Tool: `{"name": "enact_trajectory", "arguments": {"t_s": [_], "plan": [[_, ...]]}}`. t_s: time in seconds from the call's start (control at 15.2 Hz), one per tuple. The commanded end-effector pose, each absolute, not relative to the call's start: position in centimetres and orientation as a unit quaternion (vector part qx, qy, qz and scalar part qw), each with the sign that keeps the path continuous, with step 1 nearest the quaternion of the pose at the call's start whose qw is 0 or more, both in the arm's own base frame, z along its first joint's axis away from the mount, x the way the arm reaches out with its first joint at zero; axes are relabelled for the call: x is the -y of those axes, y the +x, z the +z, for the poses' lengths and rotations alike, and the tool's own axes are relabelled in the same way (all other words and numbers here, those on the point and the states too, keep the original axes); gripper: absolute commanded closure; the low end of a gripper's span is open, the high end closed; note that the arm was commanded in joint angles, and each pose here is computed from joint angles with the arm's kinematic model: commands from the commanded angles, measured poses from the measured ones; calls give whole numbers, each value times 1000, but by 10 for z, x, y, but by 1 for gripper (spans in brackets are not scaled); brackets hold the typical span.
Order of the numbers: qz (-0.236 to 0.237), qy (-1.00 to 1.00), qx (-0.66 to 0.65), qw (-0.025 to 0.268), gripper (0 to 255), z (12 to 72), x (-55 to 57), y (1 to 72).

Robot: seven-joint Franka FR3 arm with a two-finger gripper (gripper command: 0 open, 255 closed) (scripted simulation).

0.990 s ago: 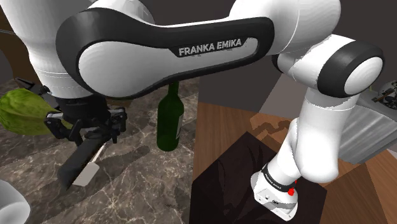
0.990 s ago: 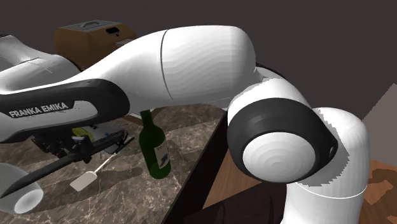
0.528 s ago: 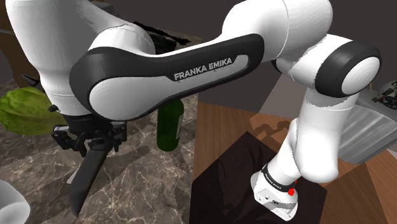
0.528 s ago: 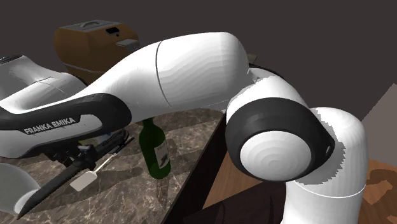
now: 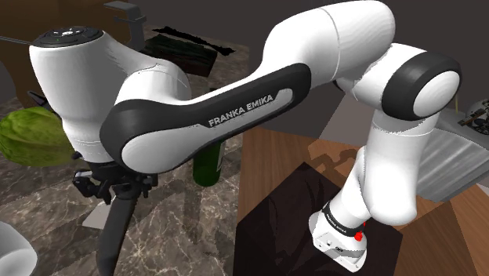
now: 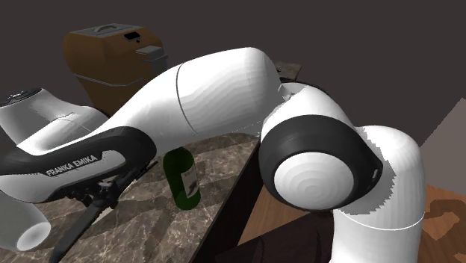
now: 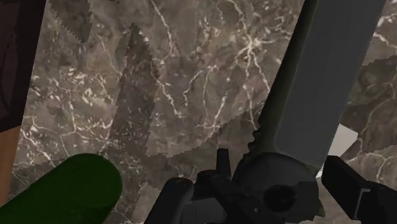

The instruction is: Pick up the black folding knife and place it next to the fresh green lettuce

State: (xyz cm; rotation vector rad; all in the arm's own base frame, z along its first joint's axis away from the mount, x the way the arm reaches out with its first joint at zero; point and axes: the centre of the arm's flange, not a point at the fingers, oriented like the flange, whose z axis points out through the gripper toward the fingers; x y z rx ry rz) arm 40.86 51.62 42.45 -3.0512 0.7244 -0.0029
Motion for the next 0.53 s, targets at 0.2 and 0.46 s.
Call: {"name": "enact_trajectory", "arguments": {"t_s": [0.2, 0.46], "plan": [[-1, -973, -231, 3, 255, 399, -515, 409], [-1, -973, -231, 3, 255, 378, -515, 409]]}}
